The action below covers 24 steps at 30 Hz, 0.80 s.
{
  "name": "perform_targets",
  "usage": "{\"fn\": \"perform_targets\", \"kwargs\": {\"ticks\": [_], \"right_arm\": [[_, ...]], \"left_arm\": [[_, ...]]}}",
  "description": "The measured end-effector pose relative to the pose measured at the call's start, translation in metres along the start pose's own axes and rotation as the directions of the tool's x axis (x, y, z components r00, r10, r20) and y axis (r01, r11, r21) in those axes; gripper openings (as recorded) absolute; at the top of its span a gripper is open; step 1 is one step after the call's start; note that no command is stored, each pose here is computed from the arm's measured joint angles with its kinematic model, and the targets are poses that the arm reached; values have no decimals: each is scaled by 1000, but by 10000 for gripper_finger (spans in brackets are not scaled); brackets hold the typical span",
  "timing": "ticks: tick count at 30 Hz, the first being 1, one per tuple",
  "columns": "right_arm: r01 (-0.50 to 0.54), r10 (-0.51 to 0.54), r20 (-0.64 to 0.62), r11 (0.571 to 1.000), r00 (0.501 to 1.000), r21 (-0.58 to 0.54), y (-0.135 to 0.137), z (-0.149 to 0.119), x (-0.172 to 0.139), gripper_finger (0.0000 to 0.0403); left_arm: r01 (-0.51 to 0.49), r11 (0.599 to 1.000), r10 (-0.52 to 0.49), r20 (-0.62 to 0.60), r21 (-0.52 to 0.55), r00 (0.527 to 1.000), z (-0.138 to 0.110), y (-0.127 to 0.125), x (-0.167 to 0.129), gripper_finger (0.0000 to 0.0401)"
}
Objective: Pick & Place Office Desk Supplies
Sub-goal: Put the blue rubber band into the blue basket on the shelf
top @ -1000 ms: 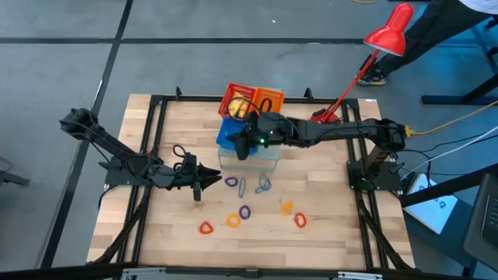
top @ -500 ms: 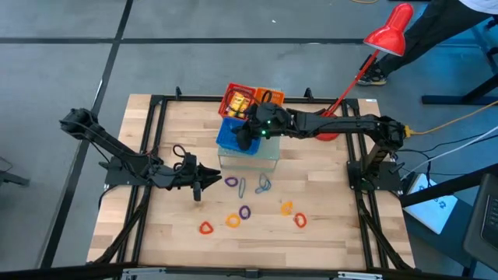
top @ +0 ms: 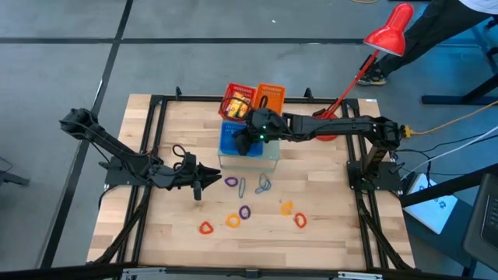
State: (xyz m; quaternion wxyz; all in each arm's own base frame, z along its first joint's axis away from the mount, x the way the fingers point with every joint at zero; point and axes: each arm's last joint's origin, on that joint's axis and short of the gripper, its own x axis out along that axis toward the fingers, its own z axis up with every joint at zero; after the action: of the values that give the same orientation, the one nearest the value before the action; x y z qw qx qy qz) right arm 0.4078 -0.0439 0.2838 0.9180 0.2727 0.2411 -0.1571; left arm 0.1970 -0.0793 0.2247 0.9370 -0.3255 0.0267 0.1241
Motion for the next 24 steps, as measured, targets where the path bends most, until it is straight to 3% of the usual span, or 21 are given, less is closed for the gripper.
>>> {"fn": "perform_targets", "kwargs": {"ticks": [6, 24], "right_arm": [[-15, 15, 21, 1000, 1000, 10, 2, 2, 0, 124], [-91, 87, 116, 995, 989, 31, 9, 20, -21, 128]], "left_arm": [[0, 1000, 0, 0, 5, 1000, 0, 0, 0, 118], [1, 1000, -1, 0, 13, 1000, 0, 0, 0, 118]]}}
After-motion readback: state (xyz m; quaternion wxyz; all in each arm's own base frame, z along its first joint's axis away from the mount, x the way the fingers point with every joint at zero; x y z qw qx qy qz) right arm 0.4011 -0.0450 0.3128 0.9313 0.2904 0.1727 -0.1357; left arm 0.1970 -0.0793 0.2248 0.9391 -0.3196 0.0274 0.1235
